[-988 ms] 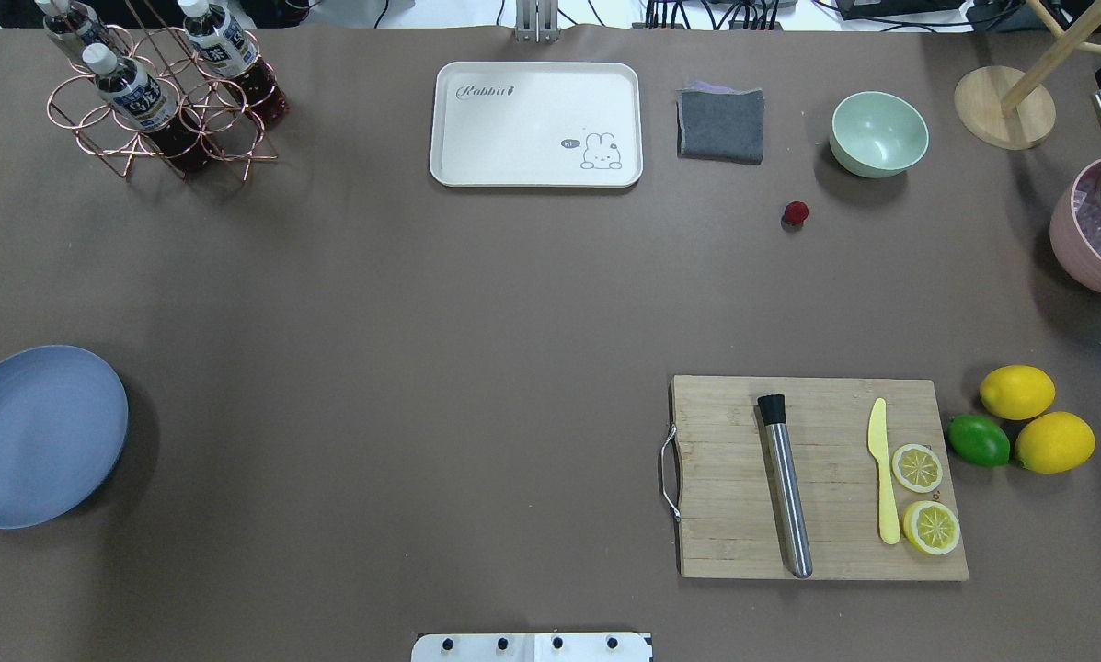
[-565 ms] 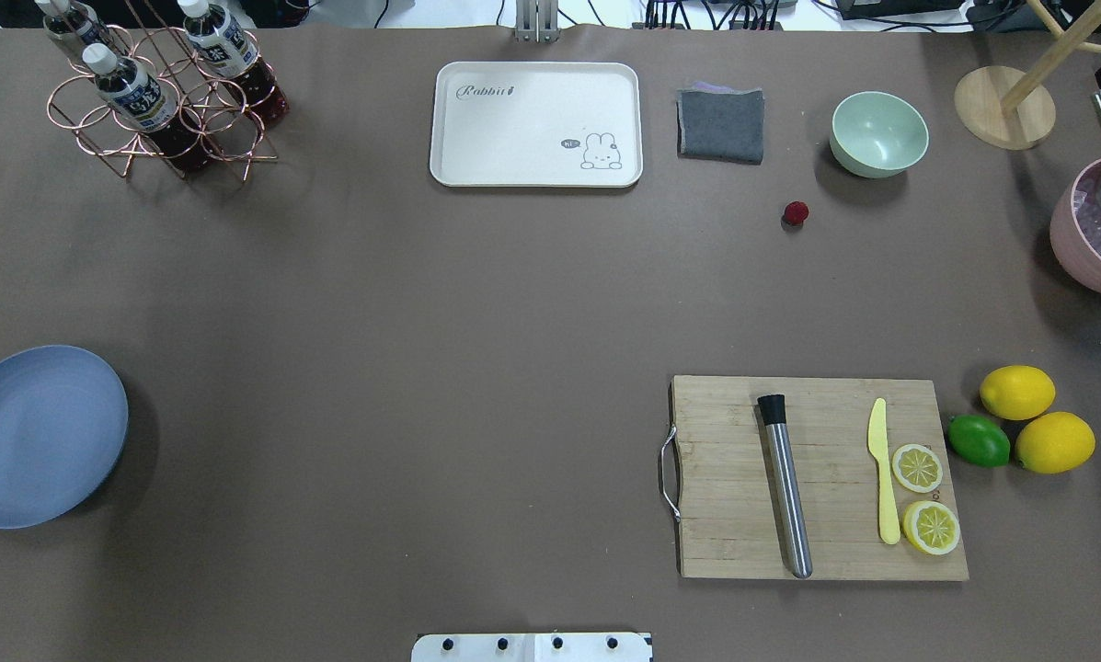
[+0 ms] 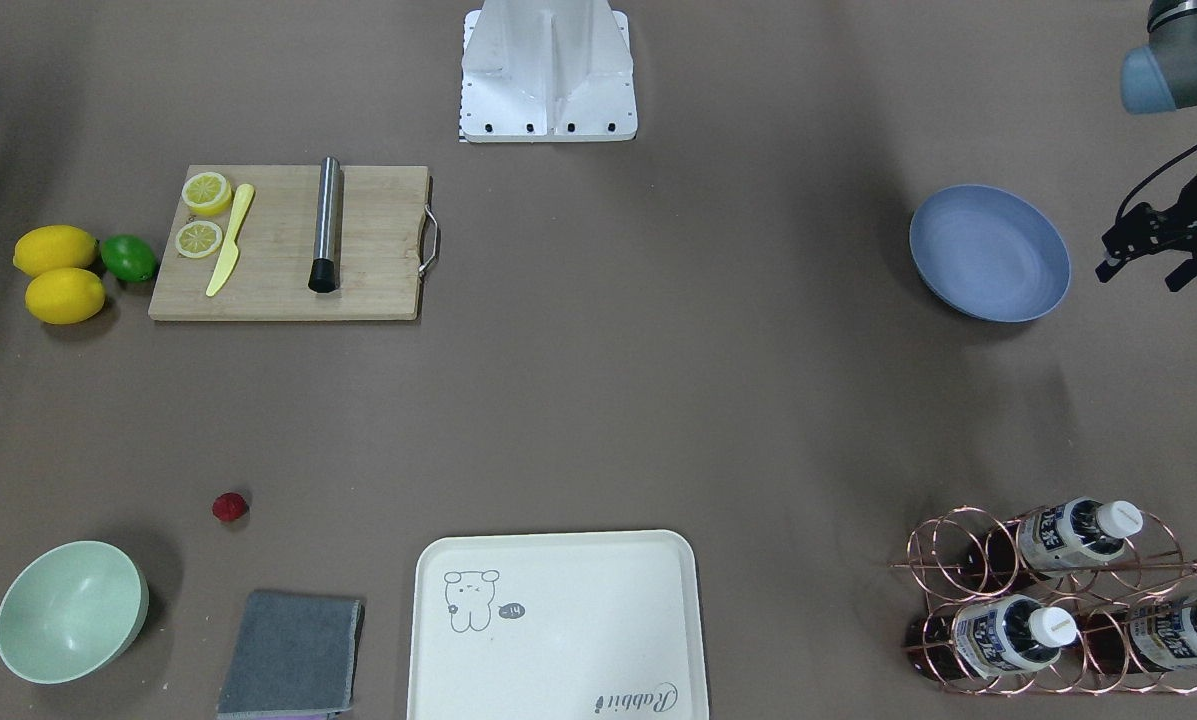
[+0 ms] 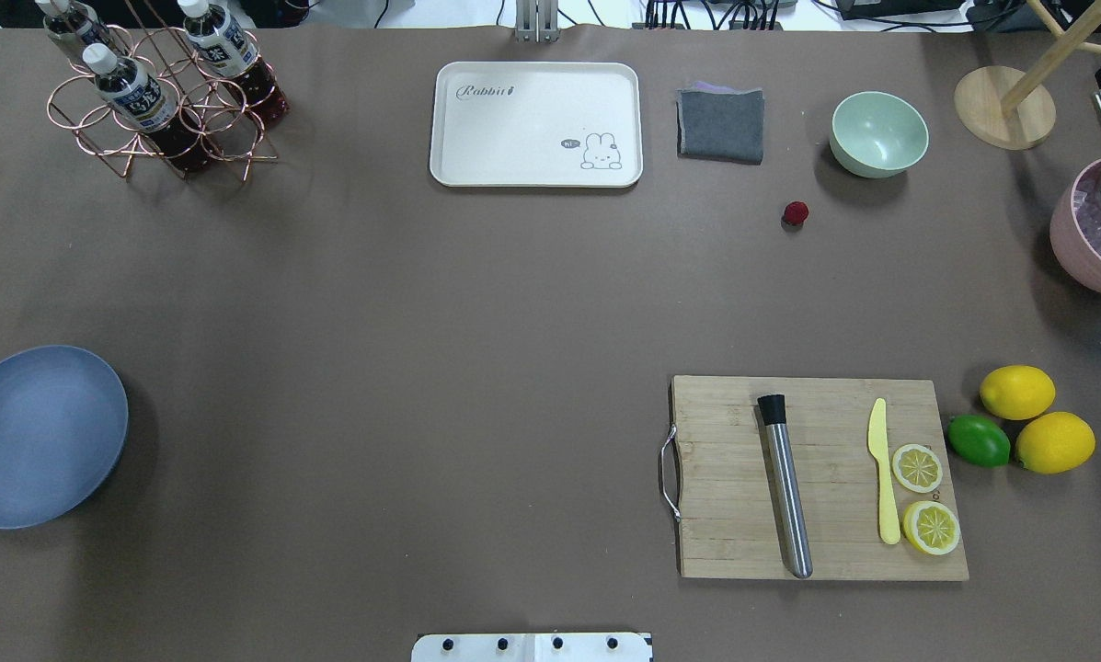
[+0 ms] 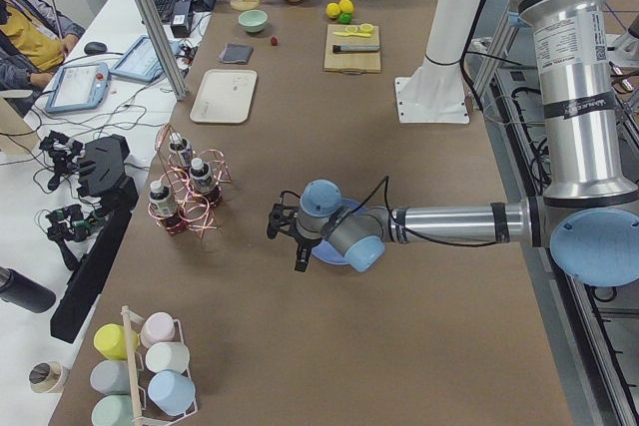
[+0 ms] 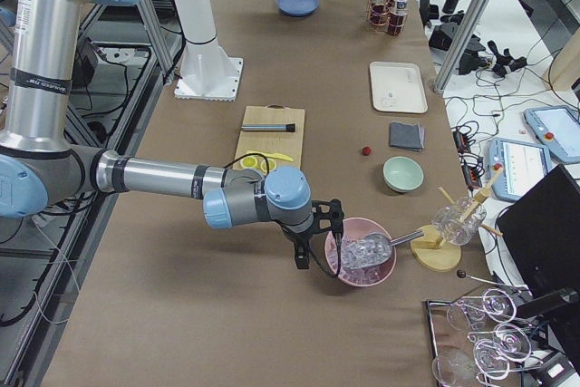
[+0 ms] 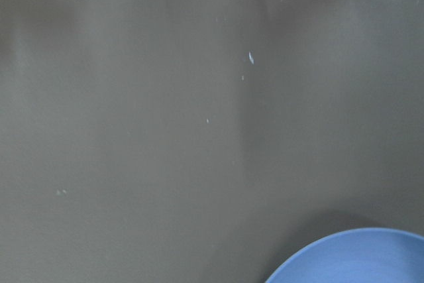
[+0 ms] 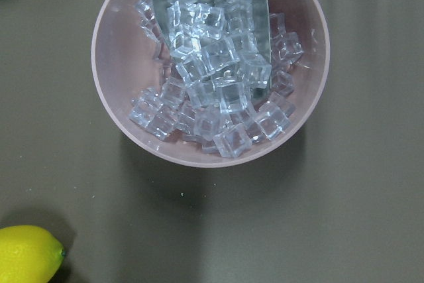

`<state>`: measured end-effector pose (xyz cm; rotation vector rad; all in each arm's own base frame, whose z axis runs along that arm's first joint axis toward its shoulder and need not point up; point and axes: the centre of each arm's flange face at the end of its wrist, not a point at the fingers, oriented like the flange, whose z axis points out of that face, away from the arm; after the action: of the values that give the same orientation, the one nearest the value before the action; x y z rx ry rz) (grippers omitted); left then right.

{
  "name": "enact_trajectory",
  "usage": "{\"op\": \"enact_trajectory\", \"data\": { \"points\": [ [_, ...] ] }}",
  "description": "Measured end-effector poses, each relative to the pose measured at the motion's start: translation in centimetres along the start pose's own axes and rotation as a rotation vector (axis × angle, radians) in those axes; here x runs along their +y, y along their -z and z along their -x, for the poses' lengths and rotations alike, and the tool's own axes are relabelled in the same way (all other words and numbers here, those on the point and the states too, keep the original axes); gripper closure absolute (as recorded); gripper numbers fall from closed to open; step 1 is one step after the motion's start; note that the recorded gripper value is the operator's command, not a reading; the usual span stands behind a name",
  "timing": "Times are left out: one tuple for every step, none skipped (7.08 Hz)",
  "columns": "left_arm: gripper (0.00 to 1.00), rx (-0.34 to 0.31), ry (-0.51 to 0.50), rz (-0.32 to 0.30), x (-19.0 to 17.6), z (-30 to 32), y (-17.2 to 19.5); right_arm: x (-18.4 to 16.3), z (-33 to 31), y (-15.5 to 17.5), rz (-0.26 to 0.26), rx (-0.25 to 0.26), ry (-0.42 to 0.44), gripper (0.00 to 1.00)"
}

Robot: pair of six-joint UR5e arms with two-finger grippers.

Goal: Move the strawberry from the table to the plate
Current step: 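Push the blue plate to table center with left gripper while right gripper approaches strawberry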

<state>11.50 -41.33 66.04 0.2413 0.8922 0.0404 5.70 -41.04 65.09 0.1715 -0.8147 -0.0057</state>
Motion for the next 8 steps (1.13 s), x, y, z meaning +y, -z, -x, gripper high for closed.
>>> {"op": "enact_trajectory", "data": {
  "points": [
    [0.12, 0.02, -0.007, 0.003, 1.3, 0.3, -1.9, -0.1, 0.2, 0.0, 0.0, -0.011, 0.003, 0.0],
    [0.2, 0.035, -0.022, 0.014, 2.2, 0.3, -3.3, -0.2, 0.4, 0.1, -0.001, -0.016, 0.006, 0.0],
    [0.43, 0.045, -0.035, 0.024, 2.8, 0.0, -4.0, -0.3, 0.6, 0.1, -0.002, -0.018, 0.008, 0.0],
    [0.68, 0.051, -0.044, 0.029, 3.0, -0.3, -4.3, -0.6, 0.8, 0.1, -0.002, -0.019, 0.015, 0.0],
    [1.0, 0.055, -0.045, 0.032, 3.2, -0.4, -4.5, -1.0, 1.4, 0.0, -0.002, -0.02, 0.028, 0.0],
    [1.0, 0.058, -0.045, 0.035, 3.3, -0.4, -4.5, -1.5, 1.9, 0.0, -0.003, -0.021, 0.043, 0.0],
    [1.0, 0.06, -0.044, 0.038, 3.3, -0.4, -4.6, -1.9, 2.4, -0.1, -0.003, -0.023, 0.055, 0.0],
    [1.0, 0.064, -0.045, 0.041, 3.3, -0.5, -4.6, -2.3, 2.9, -0.2, -0.003, -0.024, 0.067, 0.0]
  ]
}}
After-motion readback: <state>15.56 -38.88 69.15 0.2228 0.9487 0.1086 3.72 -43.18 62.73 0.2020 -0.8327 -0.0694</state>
